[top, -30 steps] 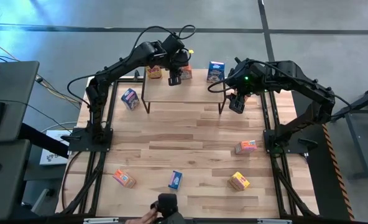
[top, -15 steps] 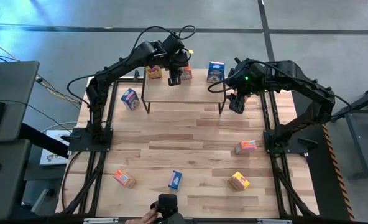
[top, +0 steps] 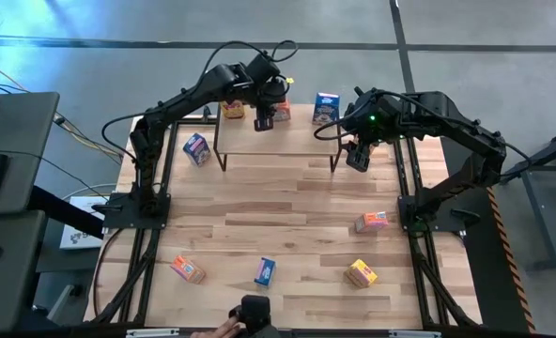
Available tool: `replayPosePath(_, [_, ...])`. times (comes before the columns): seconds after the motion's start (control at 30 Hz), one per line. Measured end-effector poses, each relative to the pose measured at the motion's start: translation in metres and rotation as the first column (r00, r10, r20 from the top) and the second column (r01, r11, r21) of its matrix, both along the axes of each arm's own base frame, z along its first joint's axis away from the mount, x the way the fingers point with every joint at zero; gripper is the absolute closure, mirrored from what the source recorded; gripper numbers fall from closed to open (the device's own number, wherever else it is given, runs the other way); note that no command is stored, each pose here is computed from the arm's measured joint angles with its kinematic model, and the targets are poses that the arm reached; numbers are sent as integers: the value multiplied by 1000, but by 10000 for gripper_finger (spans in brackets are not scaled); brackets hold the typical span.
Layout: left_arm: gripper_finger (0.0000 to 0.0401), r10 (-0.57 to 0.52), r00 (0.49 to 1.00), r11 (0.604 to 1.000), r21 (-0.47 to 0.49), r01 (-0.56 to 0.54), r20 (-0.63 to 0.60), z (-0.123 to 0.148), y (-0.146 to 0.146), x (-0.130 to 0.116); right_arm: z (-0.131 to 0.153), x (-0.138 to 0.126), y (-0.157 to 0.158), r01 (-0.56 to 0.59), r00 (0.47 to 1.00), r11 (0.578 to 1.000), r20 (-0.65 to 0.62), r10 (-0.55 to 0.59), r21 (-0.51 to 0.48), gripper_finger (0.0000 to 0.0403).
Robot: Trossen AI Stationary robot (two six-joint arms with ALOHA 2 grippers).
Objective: Stack cereal on shelf
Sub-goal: Put the middle orange cereal box on the shelf
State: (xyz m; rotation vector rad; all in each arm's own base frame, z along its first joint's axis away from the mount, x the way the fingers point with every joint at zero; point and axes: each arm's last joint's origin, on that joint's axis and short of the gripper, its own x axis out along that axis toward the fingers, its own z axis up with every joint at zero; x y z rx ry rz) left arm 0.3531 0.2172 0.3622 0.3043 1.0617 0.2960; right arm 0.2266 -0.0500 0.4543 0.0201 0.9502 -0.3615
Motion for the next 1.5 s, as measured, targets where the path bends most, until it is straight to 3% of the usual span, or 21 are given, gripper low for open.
replayPosePath(1.5, [240,-40,999,999,14,40,-13,0,-3,2,0,0,0,-1,1000,1000,0,1,0,178])
